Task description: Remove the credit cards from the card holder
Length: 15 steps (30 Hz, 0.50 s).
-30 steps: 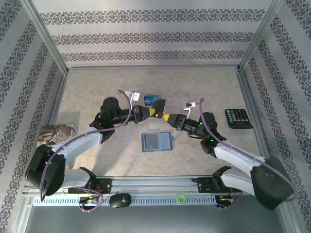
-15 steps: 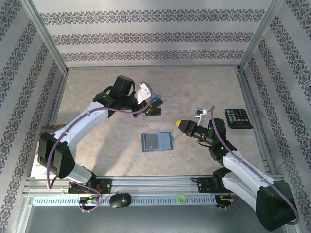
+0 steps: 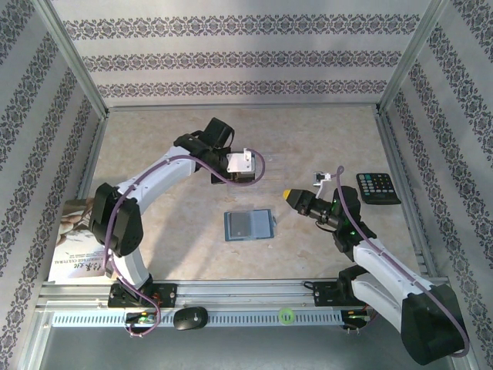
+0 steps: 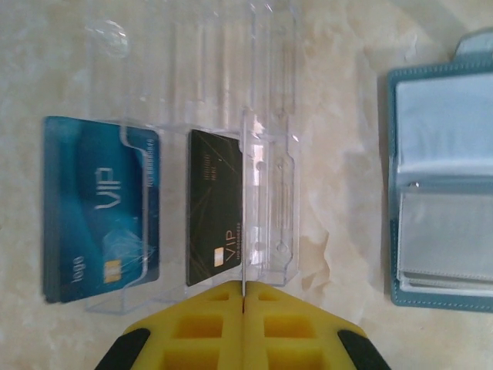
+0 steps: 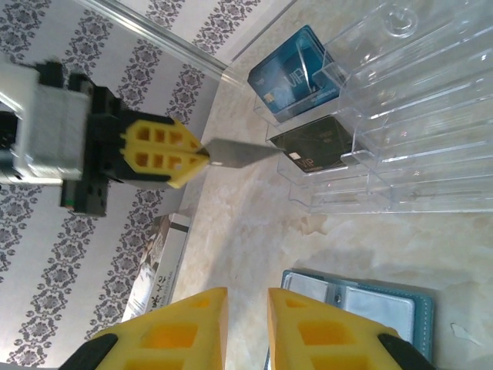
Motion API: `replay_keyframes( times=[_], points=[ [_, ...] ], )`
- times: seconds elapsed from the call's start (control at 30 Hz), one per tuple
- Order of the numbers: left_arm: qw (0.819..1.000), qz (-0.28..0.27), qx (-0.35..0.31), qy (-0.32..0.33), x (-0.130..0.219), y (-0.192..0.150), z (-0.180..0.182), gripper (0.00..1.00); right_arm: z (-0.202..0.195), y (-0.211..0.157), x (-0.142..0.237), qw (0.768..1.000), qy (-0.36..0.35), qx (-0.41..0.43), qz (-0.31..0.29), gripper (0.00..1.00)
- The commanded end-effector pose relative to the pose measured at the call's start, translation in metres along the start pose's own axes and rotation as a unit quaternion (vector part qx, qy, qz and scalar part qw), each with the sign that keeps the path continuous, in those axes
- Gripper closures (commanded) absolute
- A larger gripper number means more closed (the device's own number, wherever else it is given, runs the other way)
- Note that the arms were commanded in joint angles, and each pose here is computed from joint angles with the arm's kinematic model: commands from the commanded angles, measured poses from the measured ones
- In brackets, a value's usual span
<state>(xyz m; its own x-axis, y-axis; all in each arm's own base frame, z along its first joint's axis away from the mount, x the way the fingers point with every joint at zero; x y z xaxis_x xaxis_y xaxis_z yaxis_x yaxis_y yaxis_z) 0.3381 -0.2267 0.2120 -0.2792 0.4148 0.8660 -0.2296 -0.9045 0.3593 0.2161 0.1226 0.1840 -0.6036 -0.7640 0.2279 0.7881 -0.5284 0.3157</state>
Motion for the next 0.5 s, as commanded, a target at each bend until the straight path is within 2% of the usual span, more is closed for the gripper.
replay_keyframes(
  times=[0.0, 0.33, 0.47],
  points=[
    [0.998, 0.022, -0.057, -0.021, -0.002, 0.001, -0.006, 1.00, -0.002, 0.001, 0.001, 1.000, 0.003, 0.003, 0.004, 0.79],
    [0.995, 0.052, -0.088, -0.003, -0.025, -0.001, 0.003, 1.00, -0.005, 0.005, 0.001, 1.000, -0.002, -0.001, 0.002, 0.79],
    [0.996, 0.047, -0.080, 0.004, -0.027, 0.002, 0.010, 1.00, -0.006, 0.005, 0.001, 1.000, -0.003, -0.001, 0.002, 0.79]
  ],
)
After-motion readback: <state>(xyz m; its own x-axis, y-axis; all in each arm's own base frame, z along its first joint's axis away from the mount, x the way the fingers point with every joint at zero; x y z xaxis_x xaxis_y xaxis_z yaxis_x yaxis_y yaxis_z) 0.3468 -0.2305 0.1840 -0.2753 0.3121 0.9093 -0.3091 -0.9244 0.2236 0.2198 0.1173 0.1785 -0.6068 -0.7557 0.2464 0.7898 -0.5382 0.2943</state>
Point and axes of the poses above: each hand's point on the last joint's axis, 136 mm out from that joint toward the fingers, its own x axis back along the fingers, its own z axis along the line the jaws close on, y = z × x, the point moved 7 cm from there along x, back along the fingers, and after that the axes turned 11 degrees about -x, right-handed, at the moved point
